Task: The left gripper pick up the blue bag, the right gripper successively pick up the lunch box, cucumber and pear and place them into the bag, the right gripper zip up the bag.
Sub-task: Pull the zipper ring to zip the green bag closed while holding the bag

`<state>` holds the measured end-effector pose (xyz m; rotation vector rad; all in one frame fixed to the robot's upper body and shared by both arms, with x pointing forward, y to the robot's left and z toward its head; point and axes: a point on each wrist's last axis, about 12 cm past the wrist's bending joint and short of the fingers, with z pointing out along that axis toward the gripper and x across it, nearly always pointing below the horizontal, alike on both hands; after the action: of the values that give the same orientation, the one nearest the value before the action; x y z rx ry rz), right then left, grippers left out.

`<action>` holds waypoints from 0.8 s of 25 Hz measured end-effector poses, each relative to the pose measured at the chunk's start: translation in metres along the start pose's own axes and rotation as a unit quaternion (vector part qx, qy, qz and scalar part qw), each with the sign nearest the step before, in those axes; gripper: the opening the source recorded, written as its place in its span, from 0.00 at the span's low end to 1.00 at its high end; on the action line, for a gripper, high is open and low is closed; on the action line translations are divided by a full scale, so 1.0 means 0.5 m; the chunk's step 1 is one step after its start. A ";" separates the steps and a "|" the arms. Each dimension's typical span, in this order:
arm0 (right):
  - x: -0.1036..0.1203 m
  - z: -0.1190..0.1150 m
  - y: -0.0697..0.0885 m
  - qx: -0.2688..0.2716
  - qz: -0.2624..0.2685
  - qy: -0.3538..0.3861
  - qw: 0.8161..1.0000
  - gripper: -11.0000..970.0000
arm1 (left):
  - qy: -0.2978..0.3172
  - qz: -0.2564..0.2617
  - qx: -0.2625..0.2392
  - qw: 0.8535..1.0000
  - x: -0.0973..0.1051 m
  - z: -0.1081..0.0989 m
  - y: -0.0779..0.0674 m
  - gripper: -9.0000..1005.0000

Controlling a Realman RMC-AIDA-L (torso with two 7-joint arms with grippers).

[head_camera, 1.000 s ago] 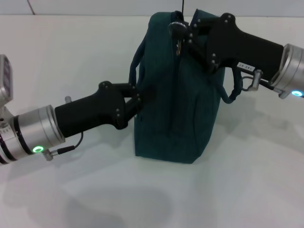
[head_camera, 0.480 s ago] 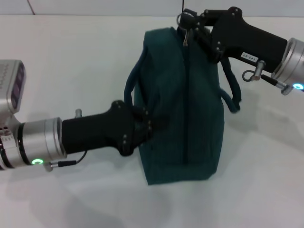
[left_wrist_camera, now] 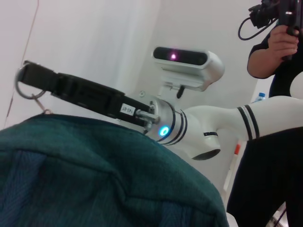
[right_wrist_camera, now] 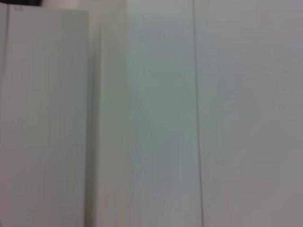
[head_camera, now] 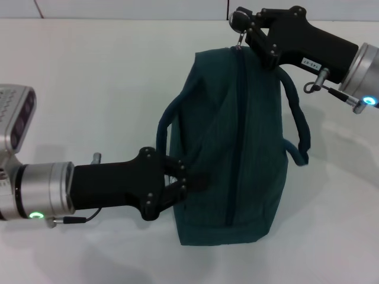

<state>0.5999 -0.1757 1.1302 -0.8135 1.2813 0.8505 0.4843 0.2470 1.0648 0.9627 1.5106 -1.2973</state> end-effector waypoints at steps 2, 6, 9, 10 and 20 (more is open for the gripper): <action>0.004 0.000 -0.002 0.008 0.011 0.006 1.000 0.03 | 0.000 -0.001 -0.003 1.000 0.001 -0.007 -0.001 0.06; 0.009 -0.003 -0.005 0.017 0.057 0.012 0.998 0.03 | -0.007 0.000 -0.024 1.000 0.002 -0.021 0.002 0.06; 0.010 -0.007 -0.007 0.022 0.102 0.008 0.994 0.03 | -0.023 0.000 -0.062 0.998 0.002 -0.038 0.010 0.06; 0.009 -0.010 -0.008 0.025 0.125 0.002 0.992 0.03 | -0.027 0.000 -0.073 0.997 0.002 -0.043 0.012 0.06; 0.017 -0.068 -0.023 0.075 0.264 -0.071 0.959 0.03 | -0.027 0.015 -0.125 0.992 -0.009 -0.070 0.034 0.06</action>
<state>0.5952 -0.2104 1.1184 -0.2785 1.4371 1.1939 0.4970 0.2841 1.0659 0.7796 1.5670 -1.0730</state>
